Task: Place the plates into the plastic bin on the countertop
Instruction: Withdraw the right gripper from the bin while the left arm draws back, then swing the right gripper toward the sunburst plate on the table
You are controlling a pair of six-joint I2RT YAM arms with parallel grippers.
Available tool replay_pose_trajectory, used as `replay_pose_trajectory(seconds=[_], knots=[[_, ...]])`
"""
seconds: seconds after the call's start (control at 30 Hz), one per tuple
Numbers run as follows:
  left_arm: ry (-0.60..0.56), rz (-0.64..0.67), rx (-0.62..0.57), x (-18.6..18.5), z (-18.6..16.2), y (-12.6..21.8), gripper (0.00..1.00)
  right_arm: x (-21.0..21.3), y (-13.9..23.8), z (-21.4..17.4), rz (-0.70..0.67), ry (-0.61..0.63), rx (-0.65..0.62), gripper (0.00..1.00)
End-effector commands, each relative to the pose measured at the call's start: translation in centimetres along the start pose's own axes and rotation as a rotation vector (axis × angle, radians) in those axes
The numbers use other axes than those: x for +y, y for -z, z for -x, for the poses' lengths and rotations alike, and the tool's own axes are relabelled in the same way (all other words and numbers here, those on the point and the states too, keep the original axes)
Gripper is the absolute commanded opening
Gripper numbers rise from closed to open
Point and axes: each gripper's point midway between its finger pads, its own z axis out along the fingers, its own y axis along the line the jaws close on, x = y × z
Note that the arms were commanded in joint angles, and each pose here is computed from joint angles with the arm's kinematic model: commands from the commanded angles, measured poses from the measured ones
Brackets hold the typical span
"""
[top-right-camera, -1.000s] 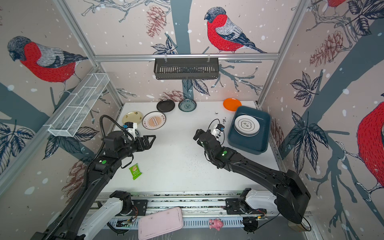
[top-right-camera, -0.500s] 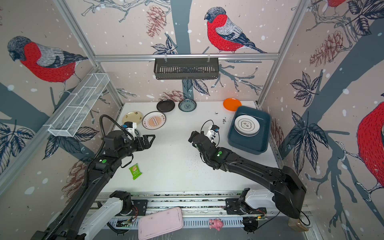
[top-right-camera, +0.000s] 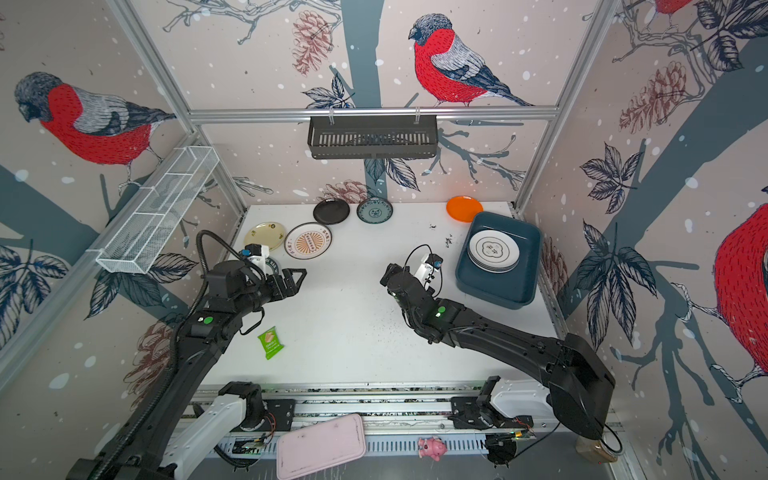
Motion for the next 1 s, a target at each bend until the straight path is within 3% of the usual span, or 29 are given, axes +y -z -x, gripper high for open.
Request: replay_pose_trajectory(seconds=[0.0, 0.2, 0.4, 0.53, 0.8, 0.97], knots=[[0.006, 0.007, -0.041, 0.2, 1.2, 0.2, 0.96, 1.0, -0.4, 1.6, 0.022, 0.002, -0.053, 1.0], [0.045, 0.133, -0.083, 2.9, 2.1, 1.0, 0.96, 1.7, -3.1, 2.7, 0.056, -0.02, -0.084, 1.0], [0.057, 0.165, -0.116, 3.8, 2.7, 1.7, 0.96, 2.7, -8.0, 2.1, 0.09, -0.038, -0.044, 1.0], [0.065, 0.222, -0.151, 4.8, 3.3, 2.5, 0.96, 4.6, -12.5, -0.6, 0.104, 0.007, 0.058, 1.0], [0.104, 0.342, -0.211, 6.9, 4.3, 3.8, 0.96, 11.8, -20.4, -9.3, 0.314, 0.063, 0.305, 1.0], [0.127, 0.354, -0.217, 7.6, 4.4, 3.6, 0.96, 15.2, -23.4, -13.1, 0.446, 0.025, 0.35, 0.97]])
